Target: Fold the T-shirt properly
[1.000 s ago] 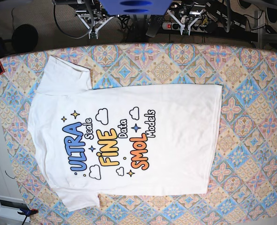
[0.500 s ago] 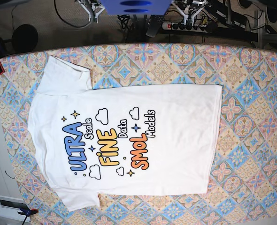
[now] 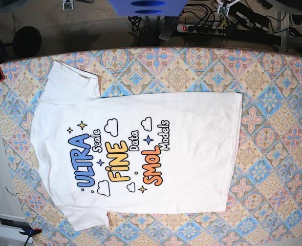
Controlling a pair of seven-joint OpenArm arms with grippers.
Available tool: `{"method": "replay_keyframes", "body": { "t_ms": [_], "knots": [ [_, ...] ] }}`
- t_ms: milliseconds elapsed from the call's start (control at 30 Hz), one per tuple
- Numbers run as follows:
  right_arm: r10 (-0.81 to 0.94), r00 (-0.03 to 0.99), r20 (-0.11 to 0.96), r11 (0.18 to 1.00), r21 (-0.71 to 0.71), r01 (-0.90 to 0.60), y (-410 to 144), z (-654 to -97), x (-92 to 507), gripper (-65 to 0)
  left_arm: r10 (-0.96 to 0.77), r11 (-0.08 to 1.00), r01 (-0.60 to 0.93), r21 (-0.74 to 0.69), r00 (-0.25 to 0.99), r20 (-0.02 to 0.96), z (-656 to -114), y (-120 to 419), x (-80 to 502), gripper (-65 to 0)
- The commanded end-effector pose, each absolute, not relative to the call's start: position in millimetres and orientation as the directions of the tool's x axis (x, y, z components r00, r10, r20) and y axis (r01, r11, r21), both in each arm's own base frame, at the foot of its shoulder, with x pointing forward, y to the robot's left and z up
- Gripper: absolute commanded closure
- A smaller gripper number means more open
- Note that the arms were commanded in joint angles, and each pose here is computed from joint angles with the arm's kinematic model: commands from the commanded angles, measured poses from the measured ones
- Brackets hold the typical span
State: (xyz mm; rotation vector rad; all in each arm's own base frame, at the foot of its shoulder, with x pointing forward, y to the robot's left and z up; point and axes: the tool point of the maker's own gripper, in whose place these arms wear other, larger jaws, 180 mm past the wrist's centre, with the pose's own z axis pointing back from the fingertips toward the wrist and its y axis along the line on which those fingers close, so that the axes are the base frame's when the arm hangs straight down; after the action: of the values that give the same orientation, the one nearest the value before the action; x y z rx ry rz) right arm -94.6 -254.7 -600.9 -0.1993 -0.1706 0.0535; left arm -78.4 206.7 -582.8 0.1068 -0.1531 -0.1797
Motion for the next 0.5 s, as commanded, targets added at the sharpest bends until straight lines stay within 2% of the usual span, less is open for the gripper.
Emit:
{"method": "replay_keyframes", "body": {
  "t_ms": [0,167,467],
  "knots": [
    [0.057,0.975,0.216,0.975,-0.221,-0.009,-268,-590,-88,0.0,-0.178,0.98,0.162,0.113,0.972,0.155,-574,206,-83,-0.7],
    [-0.059,0.925,0.375,0.954,-0.252,0.163,-300,-541,-71,0.0,-0.131,0.99,0.116,0.084,0.968,0.214,-545,213,-79,-0.7],
    [0.038,0.82,0.571,0.947,-0.282,0.152,-311,-457,-16,0.0,-0.015,1.0,0.025,-0.019,0.915,0.404,-475,202,-30,-0.7]
  ]
}}
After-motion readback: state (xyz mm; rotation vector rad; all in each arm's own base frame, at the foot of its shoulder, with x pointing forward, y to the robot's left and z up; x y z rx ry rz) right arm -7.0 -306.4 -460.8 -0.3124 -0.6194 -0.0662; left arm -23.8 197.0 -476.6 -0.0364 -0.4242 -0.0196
